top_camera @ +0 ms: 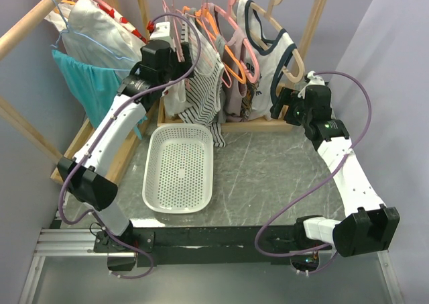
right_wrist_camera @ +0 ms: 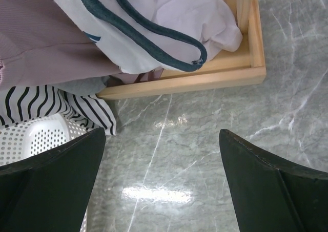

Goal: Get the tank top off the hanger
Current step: Pick up the hanger from the clothesline.

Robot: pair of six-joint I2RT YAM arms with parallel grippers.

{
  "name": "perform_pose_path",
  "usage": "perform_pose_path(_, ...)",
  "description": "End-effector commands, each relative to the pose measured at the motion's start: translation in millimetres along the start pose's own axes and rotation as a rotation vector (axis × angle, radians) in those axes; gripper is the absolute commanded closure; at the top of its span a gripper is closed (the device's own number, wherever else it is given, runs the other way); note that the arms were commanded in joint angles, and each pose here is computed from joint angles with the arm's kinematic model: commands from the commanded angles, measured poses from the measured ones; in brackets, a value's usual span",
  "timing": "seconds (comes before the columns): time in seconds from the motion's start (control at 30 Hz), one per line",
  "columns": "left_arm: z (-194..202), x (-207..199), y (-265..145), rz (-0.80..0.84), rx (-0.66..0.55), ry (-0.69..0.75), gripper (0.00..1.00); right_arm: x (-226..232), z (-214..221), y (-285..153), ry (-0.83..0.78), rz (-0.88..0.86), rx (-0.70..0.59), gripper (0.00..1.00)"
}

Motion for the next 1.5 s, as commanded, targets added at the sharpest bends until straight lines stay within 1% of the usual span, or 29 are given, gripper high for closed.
perform_pose_path(0.0,-18.2,-7.2,-9.9,0.052,-0.093,-0.009,0.01,1.4,-16.4,-12.5,-0.013,0.001,-0.062,0.0)
perform_pose_path(0.03,-18.9,-8.3,-10.6,0.061,-0.095,-0.008,0.07,0.9,-15.1,-10.6,-0.011,0.004,-0.055,0.0)
perform_pose_path(0.1,-18.8,-9.9,-9.6,0.071,-0.092,-0.004,0.26,0.3,-12.9,-9.0,-0.008,0.006,-0.048,0.0)
perform_pose_path(0.13,-21.5,-11.6,-10.7,0.082,-0.102,-0.009,0.34,0.5,-12.6,-8.8,-0.006,0.004,-0.047,0.0)
perform_pose_path(0.17,-20.0,-11.5,-10.2,0.083,-0.1,-0.01,0.39,0.7,-11.7,-8.0,-0.005,0.002,-0.046,0.0)
perform_pose_path(0.23,-22.3,-12.5,-11.3,0.09,-0.109,-0.013,0.4,0.4,-10.6,-6.8,-0.003,0.003,-0.042,0.0)
perform_pose_path(0.3,-24.7,-13.2,-13.2,0.096,-0.116,-0.014,0.44,0.4,-9.7,-6.4,-0.003,0.002,-0.04,0.0)
perform_pose_path(0.4,-27.0,-13.4,-15.6,0.1,-0.122,-0.013,0.54,0.0,-7.7,-4.3,-0.003,0.003,-0.031,0.0)
perform_pose_path(0.43,-27.3,-13.1,-16.2,0.099,-0.122,-0.01,0.59,-0.2,-7.2,-3.2,-0.003,0.004,-0.026,0.0)
perform_pose_path(0.47,-26.5,-12.7,-16.5,0.097,-0.117,-0.008,0.72,-0.2,-6.3,-2.9,-0.001,0.003,-0.022,0.0)
perform_pose_path(0.5,-25.9,-13.2,-16.5,0.102,-0.112,-0.005,0.87,0.1,-6.5,-3.3,0.0,0.002,-0.023,0.0)
perform_pose_path(0.53,-26.9,-13.8,-16.8,0.102,-0.109,-0.006,0.99,0.2,-6.2,-2.9,0.0,0.0,-0.021,0.0)
perform_pose_path(0.63,-24.5,-13.5,-17.3,0.101,-0.089,0.001,0.99,1.6,-7.6,-5.3,0.003,-0.008,-0.028,0.0)
perform_pose_path(0.87,-27.1,-11.9,-30.7,0.128,-0.097,0.026,0.99,1.9,-6.3,-12.0,0.01,-0.013,-0.041,0.0)
perform_pose_path(1.03,-50.2,-16.5,-56.1,0.171,-0.119,0.039,0.99,1.9,-5.0,-12.6,0.013,-0.014,-0.037,0.0)
perform_pose_path(1.2,-61.6,-14.9,-78.4,0.185,-0.118,0.046,0.99,3.5,-7.2,-15.3,0.016,-0.022,-0.044,0.0)
perform_pose_path(1.37,-54.9,-11.0,-96.2,0.205,-0.064,0.061,0.99,4.3,-12.0,-21.8,0.013,-0.022,-0.062,0.0)
perform_pose_path(1.47,-55.1,-4.7,-114.0,0.213,-0.07,0.077,0.99,5.0,-15.3,-26.5,0.014,-0.023,-0.075,0.0)
Point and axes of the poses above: each gripper's point midway between its finger pads, its own y axis out along the fingers, its own x axis along the line the jaws close on, z = x × y, the point moved 5 cm from there along -y, back along the fingers, and after that the axes turned 5 degrees about -y, right-handed, at the moved point
